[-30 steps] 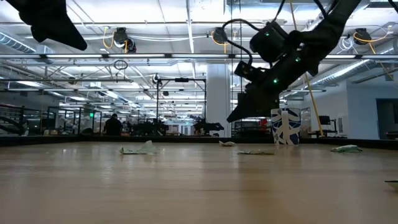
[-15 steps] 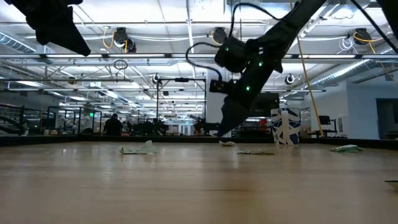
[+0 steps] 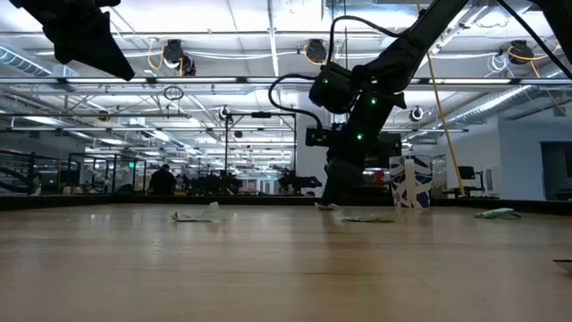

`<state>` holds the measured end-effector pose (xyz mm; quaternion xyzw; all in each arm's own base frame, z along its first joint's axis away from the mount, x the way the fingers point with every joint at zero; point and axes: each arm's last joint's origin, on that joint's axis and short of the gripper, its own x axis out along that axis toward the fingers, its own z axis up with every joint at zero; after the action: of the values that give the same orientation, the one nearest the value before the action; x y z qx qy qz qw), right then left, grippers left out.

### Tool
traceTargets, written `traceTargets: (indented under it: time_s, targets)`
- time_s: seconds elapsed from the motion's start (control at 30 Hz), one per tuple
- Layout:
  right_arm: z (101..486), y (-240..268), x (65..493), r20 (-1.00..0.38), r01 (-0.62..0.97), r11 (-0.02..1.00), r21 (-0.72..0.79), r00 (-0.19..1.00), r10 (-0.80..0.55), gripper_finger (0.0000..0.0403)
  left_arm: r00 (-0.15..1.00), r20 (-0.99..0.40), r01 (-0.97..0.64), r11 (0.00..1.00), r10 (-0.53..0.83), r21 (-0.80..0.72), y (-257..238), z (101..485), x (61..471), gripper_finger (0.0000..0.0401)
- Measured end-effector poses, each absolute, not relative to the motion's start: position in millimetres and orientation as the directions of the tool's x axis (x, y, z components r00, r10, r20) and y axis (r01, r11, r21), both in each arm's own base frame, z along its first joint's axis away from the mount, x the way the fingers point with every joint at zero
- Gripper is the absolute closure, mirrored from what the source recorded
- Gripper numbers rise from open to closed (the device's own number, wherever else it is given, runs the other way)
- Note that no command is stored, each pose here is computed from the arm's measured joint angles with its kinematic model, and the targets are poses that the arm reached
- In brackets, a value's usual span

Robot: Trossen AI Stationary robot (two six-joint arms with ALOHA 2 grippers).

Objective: Pick and place Stevia / Truvia into bins
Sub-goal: Put the stevia packet into the bottom transparent container

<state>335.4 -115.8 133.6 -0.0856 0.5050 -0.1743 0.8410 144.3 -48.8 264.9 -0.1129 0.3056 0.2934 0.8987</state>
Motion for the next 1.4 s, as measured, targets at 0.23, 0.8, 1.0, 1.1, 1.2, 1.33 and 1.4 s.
traceTargets:
  time_s: [0.23,0.8,1.0,1.1,1.2,1.33,1.4]
  targets:
    - [125,-123,328,-0.844,0.209,0.945,-0.252,0.429,-0.32,0.0261,0.629,-0.617,-0.614,0.789,0.472,-0.022,-46,265,146,0.0354]
    - [120,-127,323,-0.852,0.236,0.952,-0.196,0.439,-0.285,0.0362,0.627,-0.621,-0.619,0.784,0.47,-0.032,-45,265,146,0.0354]
    - [127,-106,325,-0.858,0.206,0.951,-0.229,0.419,-0.297,0.0399,0.627,-0.621,-0.619,0.784,0.47,-0.031,-45,265,146,0.0354]
    - [149,-82,318,-0.85,0.195,0.927,-0.321,0.373,-0.373,0.0402,0.627,-0.621,-0.619,0.785,0.47,-0.032,-45,265,146,0.0354]
    - [183,-51,303,-0.854,0.216,0.93,-0.298,0.374,-0.361,0.0402,0.628,-0.621,-0.622,0.782,0.469,-0.037,-45,265,146,0.0354]
    - [226,-4,270,-0.877,0.293,0.952,-0.092,0.429,-0.217,0.0402,0.628,-0.623,-0.621,0.783,0.467,-0.039,-45,265,146,0.0354]
    - [246,20,249,-0.889,0.237,0.971,0.04,0.452,-0.073,0.0402,0.627,-0.623,-0.619,0.785,0.467,-0.034,-45,264,146,0.0354]
